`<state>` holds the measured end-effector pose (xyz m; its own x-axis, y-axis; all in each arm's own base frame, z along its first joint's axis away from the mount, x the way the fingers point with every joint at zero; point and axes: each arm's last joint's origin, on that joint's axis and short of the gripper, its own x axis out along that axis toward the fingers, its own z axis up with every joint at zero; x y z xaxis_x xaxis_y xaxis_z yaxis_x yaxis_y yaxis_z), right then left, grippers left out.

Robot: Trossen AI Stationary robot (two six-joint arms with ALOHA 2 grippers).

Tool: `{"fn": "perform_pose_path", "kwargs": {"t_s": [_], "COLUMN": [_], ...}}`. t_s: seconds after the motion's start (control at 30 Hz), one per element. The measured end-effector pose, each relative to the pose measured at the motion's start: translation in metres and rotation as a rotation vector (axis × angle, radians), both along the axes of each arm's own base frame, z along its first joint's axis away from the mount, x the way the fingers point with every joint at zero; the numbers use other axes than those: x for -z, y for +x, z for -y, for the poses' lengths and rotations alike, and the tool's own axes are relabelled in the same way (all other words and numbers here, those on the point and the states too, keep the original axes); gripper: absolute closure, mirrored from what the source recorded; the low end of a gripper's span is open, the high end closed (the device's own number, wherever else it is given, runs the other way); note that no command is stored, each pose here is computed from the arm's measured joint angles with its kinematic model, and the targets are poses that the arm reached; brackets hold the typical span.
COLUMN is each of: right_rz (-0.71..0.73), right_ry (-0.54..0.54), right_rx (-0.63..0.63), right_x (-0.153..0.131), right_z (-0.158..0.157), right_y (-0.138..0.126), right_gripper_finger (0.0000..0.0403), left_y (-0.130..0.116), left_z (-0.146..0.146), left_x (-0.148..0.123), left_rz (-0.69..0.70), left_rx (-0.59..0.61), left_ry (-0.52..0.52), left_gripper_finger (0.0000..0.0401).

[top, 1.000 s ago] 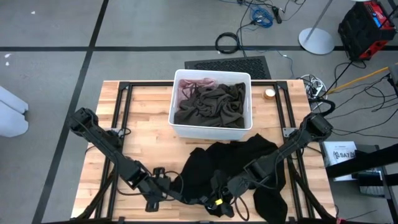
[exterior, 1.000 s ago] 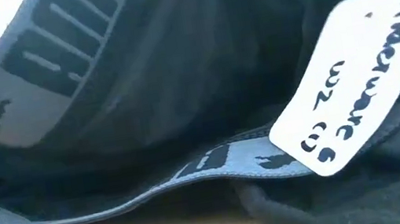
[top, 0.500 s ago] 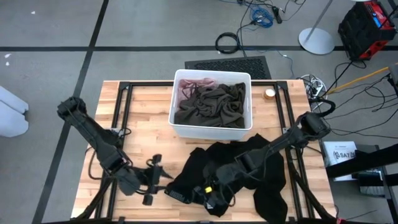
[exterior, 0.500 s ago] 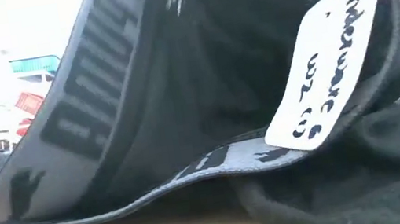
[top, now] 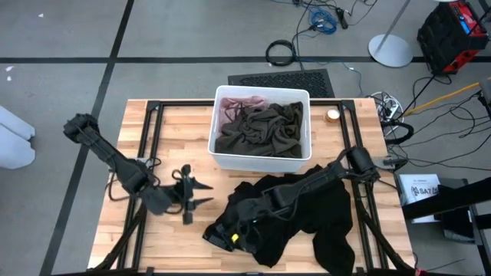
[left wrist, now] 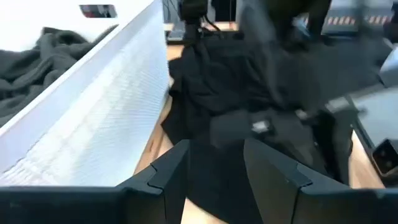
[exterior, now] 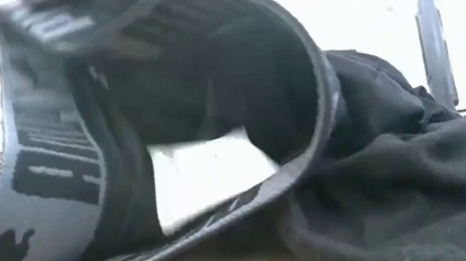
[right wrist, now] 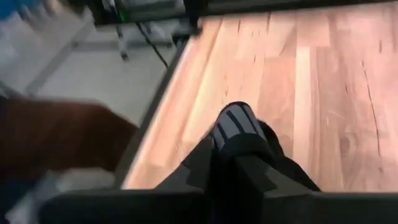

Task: Sort clothes
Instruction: Fold the black underwear

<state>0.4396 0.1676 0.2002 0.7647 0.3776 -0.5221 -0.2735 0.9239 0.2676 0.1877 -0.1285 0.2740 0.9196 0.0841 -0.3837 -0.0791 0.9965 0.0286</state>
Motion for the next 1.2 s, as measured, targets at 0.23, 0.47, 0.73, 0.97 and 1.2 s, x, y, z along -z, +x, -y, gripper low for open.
{"fn": "perform_pose_path", "kwargs": {"t_s": [0.23,0.47,0.73,0.97,1.2], "right_rz": [-0.051,-0.057,-0.103,-0.127,-0.205], "right_ry": [-0.106,-0.122,-0.145,-0.272,-0.299], "right_rx": [-0.056,-0.034,-0.029,0.038,0.088], "right_x": [0.022,0.054,0.093,0.107,0.112], "right_z": [-0.012,-0.012,-0.014,-0.028,-0.032], "right_y": [0.030,0.062,0.078,0.072,0.063], "right_gripper_finger": [0.0271,0.0187,0.0154,0.0156,0.0210], "left_y": [-0.026,-0.031,-0.030,-0.030,-0.030], "left_z": [-0.026,-0.030,-0.029,-0.028,-0.028], "left_x": [0.013,0.025,0.025,0.025,0.025], "left_rz": [0.170,0.230,0.225,0.222,0.223], "left_rx": [0.006,0.023,0.049,0.058,0.058], "left_ry": [-0.098,-0.100,-0.079,-0.081,-0.083], "left_gripper_finger": [0.0240,0.0240,0.0240,0.0240,0.0240]}}
